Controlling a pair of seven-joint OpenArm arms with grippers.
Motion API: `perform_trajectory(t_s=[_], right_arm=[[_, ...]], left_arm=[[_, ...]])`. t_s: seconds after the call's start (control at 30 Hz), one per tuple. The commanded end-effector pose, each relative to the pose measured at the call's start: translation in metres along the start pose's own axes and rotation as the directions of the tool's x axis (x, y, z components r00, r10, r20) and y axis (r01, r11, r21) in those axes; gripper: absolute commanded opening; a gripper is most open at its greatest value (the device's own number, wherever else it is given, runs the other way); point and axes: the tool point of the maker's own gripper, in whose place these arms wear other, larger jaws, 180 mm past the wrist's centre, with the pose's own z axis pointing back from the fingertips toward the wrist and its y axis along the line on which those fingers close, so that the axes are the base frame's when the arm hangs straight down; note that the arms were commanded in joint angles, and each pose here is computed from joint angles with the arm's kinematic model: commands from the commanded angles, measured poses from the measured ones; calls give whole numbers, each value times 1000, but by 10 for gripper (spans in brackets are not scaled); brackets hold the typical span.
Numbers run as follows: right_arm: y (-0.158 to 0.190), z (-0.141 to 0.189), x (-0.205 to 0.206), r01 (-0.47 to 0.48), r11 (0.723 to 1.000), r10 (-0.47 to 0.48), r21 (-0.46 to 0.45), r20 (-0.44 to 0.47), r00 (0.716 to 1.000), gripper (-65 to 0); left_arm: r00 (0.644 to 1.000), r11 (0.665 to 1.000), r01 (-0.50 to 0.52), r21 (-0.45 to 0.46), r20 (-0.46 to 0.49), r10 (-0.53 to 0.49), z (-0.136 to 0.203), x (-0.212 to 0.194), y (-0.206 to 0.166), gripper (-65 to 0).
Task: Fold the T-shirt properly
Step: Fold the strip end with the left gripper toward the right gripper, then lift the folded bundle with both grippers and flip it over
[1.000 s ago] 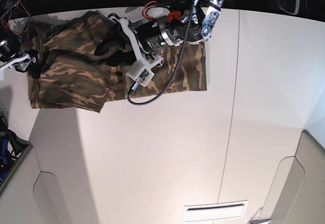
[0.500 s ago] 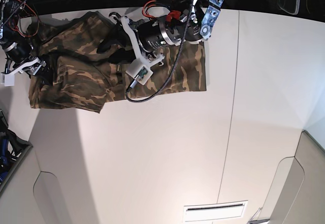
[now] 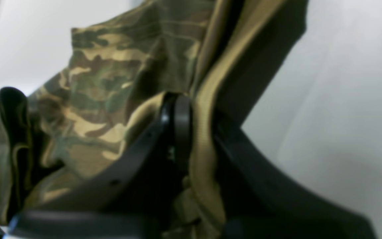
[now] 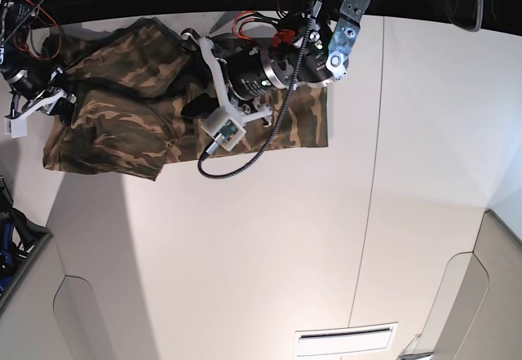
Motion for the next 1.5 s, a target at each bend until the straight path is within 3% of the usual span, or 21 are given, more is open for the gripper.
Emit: perform_trajectory(t_s=[0.0, 0.3, 0.5, 0.67, 0.77, 0.93, 1.1, 1.3, 1.33, 1.4, 1.47], right_arm=[[-11, 11, 31, -27, 999, 28, -30, 58, 998, -650], [3, 35, 111, -58, 996, 52, 68, 84, 995, -650], [40, 35, 138, -107, 980, 83, 170, 143, 986, -650], [96, 30, 128, -209, 948, 168, 239, 181, 969, -650], [136, 29, 108, -284, 920, 237, 271, 191, 952, -650], [207, 27, 69, -394, 849, 345, 352, 194, 918, -650], [258, 11, 18, -422, 788, 413, 448, 125, 902, -650], [308, -2, -25, -484, 694, 524, 533, 88, 847, -650], [312, -3, -31, -495, 680, 544, 541, 81, 835, -635], [320, -4, -42, -512, 654, 577, 557, 71, 814, -452], [326, -4, -50, -520, 633, 597, 573, 66, 800, -330]], left_arm=[[999, 1000, 6, 5, 44, -6, 4, 13, 3, -384], [998, 960, -57, 274, 29, 51, 59, -4, 99, -384], [988, 938, -140, 317, -23, 155, 64, -44, 114, -384], [962, 917, -230, 326, -65, 264, 54, -88, 123, -384], [945, 903, -289, 316, -53, 322, 49, -103, 123, -384], [932, 899, -325, 292, -59, 356, 34, -108, 120, -384], [937, 914, -317, 252, -66, 343, 19, -101, 111, -384], [940, 920, -311, 239, -67, 336, 16, -97, 108, -384], [939, 919, -317, 235, -62, 340, 16, -96, 108, -384], [937, 918, -325, 227, -54, 345, 15, -94, 107, -384], [935, 916, -335, 219, -42, 352, 15, -91, 106, -384]])
